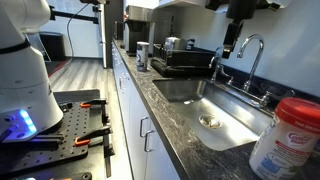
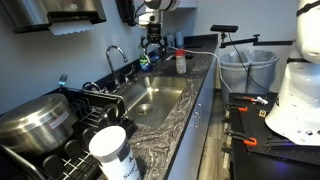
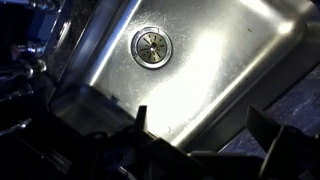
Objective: Open the faucet using the faucet handle on the right then close it.
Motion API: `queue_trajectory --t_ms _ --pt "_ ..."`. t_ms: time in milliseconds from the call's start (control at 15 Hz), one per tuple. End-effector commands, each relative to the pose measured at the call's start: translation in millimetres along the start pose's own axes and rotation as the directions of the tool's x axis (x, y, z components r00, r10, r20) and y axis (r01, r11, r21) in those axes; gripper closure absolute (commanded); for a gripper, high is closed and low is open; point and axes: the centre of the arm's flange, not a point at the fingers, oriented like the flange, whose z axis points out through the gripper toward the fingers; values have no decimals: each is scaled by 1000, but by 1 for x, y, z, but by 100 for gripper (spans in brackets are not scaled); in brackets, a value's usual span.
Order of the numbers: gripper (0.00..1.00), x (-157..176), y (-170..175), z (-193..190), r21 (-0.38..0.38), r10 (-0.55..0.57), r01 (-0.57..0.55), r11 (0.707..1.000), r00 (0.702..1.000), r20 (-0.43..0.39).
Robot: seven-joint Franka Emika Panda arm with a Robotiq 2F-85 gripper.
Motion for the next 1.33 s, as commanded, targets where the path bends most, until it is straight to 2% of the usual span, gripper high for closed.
queue_trajectory --t_ms 0,200,333,667,800,933,1000,1267 --pt "0 19 -17 -18 -9 -117 117 993 993 -29" --pt "0 30 -13 -24 -10 -190 189 982 981 -39" --pt "0 50 8 -26 -23 -230 229 973 972 -53" --pt "0 75 29 -26 -42 -313 310 950 948 -63" --pt "0 74 32 -26 -51 -300 298 953 952 -54" --pt "0 63 36 -25 -54 -234 231 972 971 -55" --pt "0 84 67 -17 -38 -260 258 965 964 -53" --pt "0 64 50 -16 -35 -218 216 976 975 -53"
